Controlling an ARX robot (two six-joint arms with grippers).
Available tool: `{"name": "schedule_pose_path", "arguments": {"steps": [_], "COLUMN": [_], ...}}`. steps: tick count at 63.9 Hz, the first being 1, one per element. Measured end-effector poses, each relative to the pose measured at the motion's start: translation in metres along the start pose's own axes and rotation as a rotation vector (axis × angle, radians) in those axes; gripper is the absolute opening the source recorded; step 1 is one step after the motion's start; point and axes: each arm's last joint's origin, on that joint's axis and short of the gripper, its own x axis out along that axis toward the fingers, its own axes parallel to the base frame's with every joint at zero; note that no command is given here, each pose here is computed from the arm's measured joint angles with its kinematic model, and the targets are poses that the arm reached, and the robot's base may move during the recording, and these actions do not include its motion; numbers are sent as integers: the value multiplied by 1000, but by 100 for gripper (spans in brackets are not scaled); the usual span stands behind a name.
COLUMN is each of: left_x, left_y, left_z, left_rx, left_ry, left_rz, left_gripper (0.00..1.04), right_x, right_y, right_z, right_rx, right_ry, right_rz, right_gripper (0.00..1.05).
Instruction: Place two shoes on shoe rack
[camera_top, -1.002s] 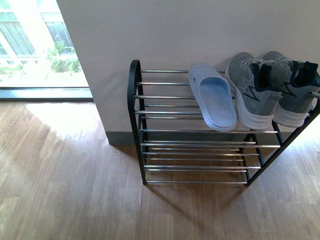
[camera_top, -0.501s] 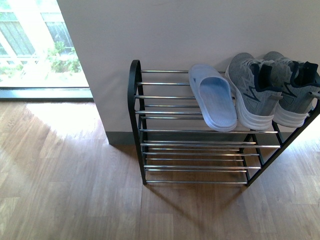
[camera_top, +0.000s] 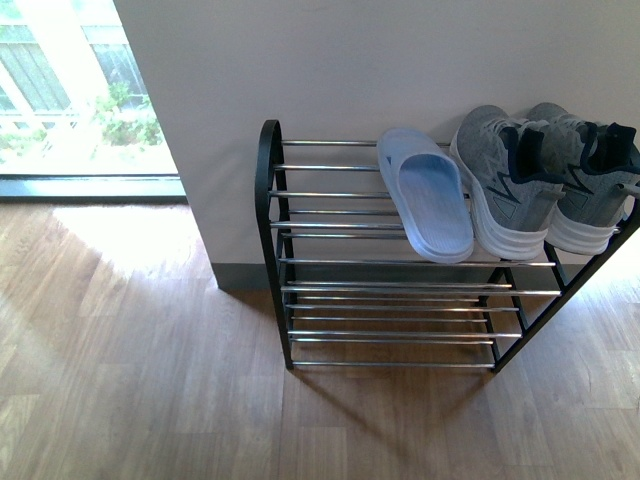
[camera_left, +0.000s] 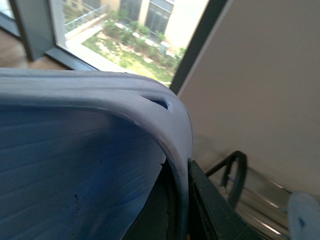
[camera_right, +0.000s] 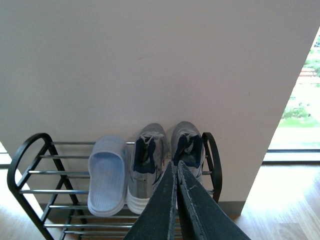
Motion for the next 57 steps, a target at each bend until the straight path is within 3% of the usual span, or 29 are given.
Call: {"name": "schedule_pose_path", "arguments": {"steps": [10,15,24,41,57], "left_x": [55,82,132,173,187], "left_y": [-36,-47,-68,-133,-184], "left_z": [-7,-16,-56,-116,-137], "left_rx": [-105,-208,-530,-840,-968], "left_ry": [-1,15,106,298,381], "left_rz": [-141,-143,-91,-91,-72], "left_gripper": [2,2,2,2,2], "right_x": [-6,-9,-14,-20,-25], "right_y": [0,0,0,0,0], "right_z": [2,3,4,5,4], "right_rx": [0,0,0,0,0], "right_ry": [-6,-7,-12,-15,-14], "right_rz": [0,0,0,0,0], "right_gripper": [1,2,1,2,2]}}
